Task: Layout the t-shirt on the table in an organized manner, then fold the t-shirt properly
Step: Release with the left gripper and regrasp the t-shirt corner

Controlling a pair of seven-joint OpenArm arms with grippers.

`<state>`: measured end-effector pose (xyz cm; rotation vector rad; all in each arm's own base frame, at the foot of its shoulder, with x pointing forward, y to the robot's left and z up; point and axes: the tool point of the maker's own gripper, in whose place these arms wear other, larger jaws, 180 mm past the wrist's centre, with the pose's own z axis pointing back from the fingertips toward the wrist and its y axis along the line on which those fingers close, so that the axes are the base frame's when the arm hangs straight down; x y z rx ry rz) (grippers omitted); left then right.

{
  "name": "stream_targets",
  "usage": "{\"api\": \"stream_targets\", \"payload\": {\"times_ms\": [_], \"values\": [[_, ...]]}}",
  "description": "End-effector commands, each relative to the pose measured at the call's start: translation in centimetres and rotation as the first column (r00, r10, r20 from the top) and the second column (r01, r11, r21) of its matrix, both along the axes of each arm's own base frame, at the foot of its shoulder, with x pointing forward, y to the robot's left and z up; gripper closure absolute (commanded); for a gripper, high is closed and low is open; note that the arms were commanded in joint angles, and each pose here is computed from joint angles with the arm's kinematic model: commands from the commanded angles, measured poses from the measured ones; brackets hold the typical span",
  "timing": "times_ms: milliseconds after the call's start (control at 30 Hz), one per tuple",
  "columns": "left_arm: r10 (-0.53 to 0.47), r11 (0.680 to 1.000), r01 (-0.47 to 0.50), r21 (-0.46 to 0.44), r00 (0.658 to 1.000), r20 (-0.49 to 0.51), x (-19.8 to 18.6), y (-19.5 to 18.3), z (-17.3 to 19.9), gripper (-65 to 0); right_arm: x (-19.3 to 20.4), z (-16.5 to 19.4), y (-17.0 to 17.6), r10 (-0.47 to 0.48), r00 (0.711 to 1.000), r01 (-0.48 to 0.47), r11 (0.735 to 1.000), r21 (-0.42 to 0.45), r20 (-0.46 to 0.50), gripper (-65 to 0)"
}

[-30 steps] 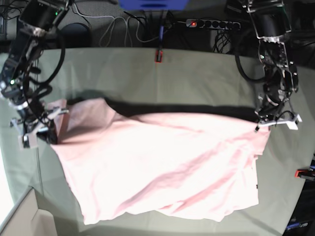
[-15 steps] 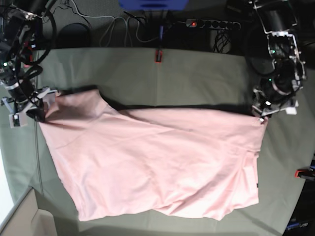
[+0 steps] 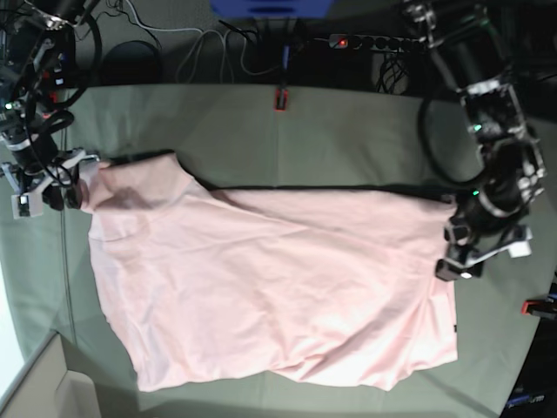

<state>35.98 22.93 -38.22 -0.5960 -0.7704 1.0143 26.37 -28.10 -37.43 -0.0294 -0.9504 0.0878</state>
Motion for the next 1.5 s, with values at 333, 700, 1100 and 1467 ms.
{"api": "stream_targets", "payload": {"times_ms": [333,700,1100,1467], "values": [[0.09,0.978,-0.059,0.198,0.985,-0.149,3.6,-2.2,-3.1,-44.0,0.9,1.7,-0.5,0.002,0.998,-0.001,1.0,-0.014,0.058,-23.5],[0.137,0.988,-0.103,0.113,0.928,-0.346,3.8,-3.4,-6.8,-43.8,1.0,1.6,-0.5,0.002,0.998,-0.001,1.0,-0.013,0.058,-23.6],[0.17,0.981,-0.121,0.152,0.917,-0.361,1.8,-1.3,-7.6,-24.6,1.6,2.2,-0.5,0.0,0.997,0.001,1.0,-0.013,0.077,-23.5],[0.199,0.97,-0.135,0.201,0.916,-0.348,0.1,1.1,-7.4,0.0,1.6,2.1,-0.4,0.001,0.997,-0.001,1.0,-0.012,0.077,-23.5]]}}
